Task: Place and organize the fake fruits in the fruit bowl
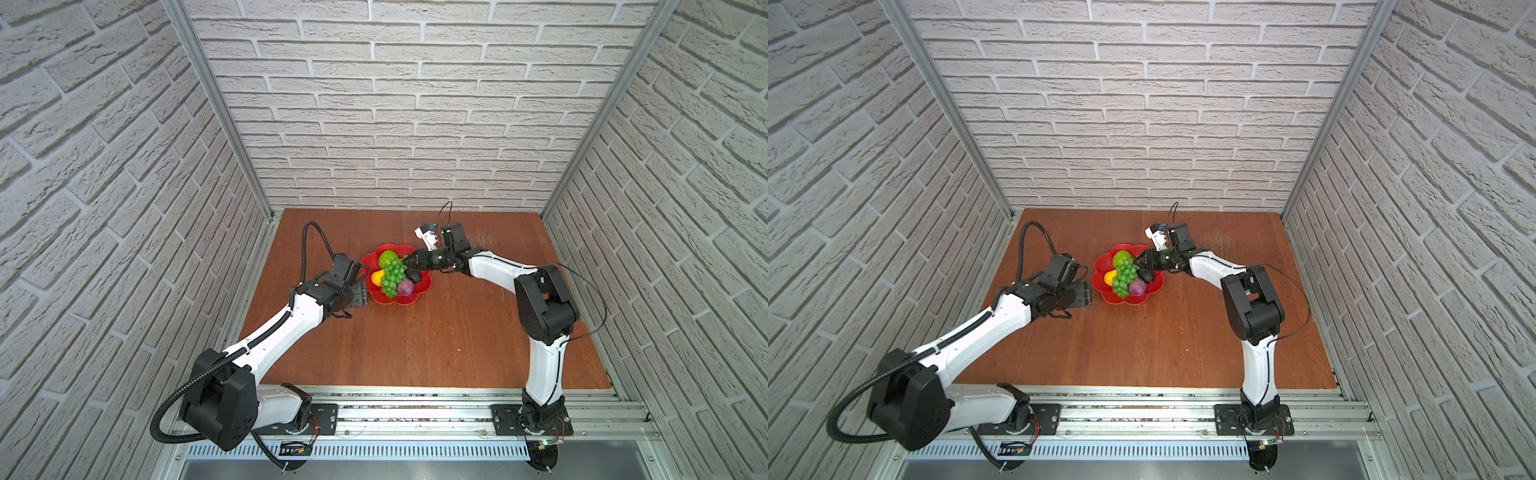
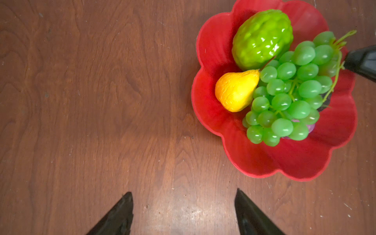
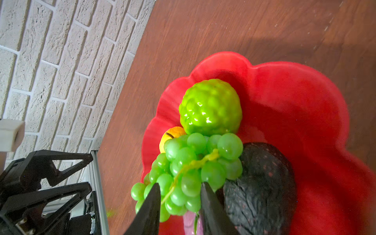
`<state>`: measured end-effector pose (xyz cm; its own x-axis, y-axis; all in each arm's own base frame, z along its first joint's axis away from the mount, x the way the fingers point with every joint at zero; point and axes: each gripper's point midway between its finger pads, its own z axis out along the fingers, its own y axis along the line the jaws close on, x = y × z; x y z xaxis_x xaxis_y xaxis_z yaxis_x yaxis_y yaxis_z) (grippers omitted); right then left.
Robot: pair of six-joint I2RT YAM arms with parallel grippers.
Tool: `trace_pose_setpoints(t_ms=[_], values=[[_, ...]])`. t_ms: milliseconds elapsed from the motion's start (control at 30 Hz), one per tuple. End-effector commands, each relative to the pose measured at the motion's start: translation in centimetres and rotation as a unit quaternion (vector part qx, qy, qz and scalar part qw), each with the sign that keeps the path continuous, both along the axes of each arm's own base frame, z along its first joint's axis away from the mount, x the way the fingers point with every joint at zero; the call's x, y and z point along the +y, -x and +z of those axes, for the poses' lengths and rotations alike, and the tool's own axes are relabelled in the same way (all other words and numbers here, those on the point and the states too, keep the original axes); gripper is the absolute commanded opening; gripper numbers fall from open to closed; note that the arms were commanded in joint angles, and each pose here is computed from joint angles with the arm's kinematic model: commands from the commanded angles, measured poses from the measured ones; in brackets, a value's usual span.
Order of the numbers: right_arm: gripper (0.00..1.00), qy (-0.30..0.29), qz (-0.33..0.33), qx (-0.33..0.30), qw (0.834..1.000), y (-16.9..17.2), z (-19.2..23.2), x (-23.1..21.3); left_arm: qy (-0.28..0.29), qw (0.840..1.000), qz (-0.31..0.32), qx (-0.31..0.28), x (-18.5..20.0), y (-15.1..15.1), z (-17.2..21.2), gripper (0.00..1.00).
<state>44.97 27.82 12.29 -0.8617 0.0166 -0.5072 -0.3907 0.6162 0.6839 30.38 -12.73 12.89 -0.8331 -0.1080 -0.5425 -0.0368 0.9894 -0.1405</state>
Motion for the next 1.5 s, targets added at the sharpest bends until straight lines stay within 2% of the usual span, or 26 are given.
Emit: trace_pose_setpoints(t_ms=[0, 100, 233, 300, 333, 400, 500, 600, 733, 833, 867, 933, 1000, 1067, 1133, 1167, 1233, 1267, 1367, 1467], values=[[0.38, 0.014, 0.002, -0.052, 0.999, 0.5, 3.6, -0.9, 0.010, 1.000, -0.001, -0.020, -0.6, -1.4, 0.9, 0.78], [0.42, 0.031, 0.001, -0.061, 0.998, 1.0, 4.5, -1.5, 0.015, 1.000, -0.002, -0.023, -0.9, -1.9, 1.0, 0.79], [0.59, 0.036, -0.009, -0.091, 0.995, 1.7, 6.9, -2.2, 0.020, 0.999, -0.002, -0.029, -1.2, -2.3, 1.0, 0.86], [0.71, 0.044, -0.021, -0.110, 0.993, 2.1, 8.3, -2.9, 0.021, 0.999, -0.003, -0.039, -1.2, -2.6, 1.5, 0.93], [0.81, 0.050, -0.029, -0.122, 0.991, 2.5, 9.1, -3.4, 0.017, 0.999, -0.004, -0.048, -1.0, -2.8, 2.1, 0.97], [0.98, 0.069, -0.048, -0.143, 0.986, 3.1, 10.4, -4.6, 0.005, 0.998, -0.009, -0.067, -0.6, -3.2, 3.1, 0.98], [1.00, 0.113, -0.089, -0.174, 0.974, 4.4, 12.1, -7.2, -0.012, 0.996, 0.005, -0.087, 1.1, -4.2, 4.5, 0.98], [1.00, 0.173, -0.163, -0.214, 0.947, 5.7, 14.0, -11.3, -0.035, 0.992, 0.025, -0.120, 3.4, -5.3, 5.9, 0.98], [1.00, 0.259, -0.258, -0.290, 0.884, 7.3, 15.4, -17.1, -0.070, 0.977, 0.035, -0.196, 6.2, -6.8, 7.6, 0.98], [1.00, 0.283, -0.297, -0.353, 0.841, 8.5, 16.0, -19.5, -0.104, 0.959, 0.028, -0.263, 7.6, -7.0, 7.9, 0.98], [1.00, 0.286, -0.300, -0.367, 0.833, 8.7, 15.9, -19.8, -0.116, 0.952, 0.024, -0.282, 8.2, -6.8, 7.3, 0.98], [1.00, 0.311, -0.280, -0.365, 0.831, 9.0, 14.6, -19.9, -0.136, 0.943, 0.029, -0.303, 9.7, -6.1, 6.2, 0.98], [1.00, 0.345, -0.293, -0.337, 0.826, 9.5, 13.2, -21.2, -0.149, 0.945, 0.048, -0.289, 11.5, -5.4, 4.7, 0.98], [1.00, 0.348, -0.334, -0.369, 0.794, 10.7, 12.8, -23.0, -0.168, 0.948, 0.064, -0.262, 13.2, -4.8, 3.2, 0.98], [1.00, 0.327, -0.372, -0.412, 0.765, 11.7, 12.4, -24.3, -0.157, 0.948, 0.091, -0.262, 14.6, -4.5, 2.6, 0.98], [1.00, 0.327, -0.381, -0.408, 0.763, 11.6, 11.5, -24.9, -0.146, 0.945, 0.101, -0.274, 15.0, -4.6, 2.6, 0.98], [1.00, 0.342, -0.368, -0.377, 0.778, 11.1, 9.1, -25.0, -0.148, 0.937, 0.119, -0.293, 15.9, -4.8, 2.5, 0.98], [1.00, 0.349, -0.358, -0.372, 0.782, 10.9, 7.8, -24.8, -0.160, 0.936, 0.120, -0.291, 16.3, -5.0, 2.0, 0.98], [1.00, 0.354, -0.364, -0.370, 0.778, 10.5, 5.6, -25.3, -0.202, 0.940, 0.098, -0.258, 16.7, -5.5, 0.0, 0.98], [1.00, 0.352, -0.366, -0.338, 0.792, 9.6, 3.2, -26.4, -0.206, 0.938, 0.099, -0.261, 17.2, -5.7, -1.7, 0.98]])
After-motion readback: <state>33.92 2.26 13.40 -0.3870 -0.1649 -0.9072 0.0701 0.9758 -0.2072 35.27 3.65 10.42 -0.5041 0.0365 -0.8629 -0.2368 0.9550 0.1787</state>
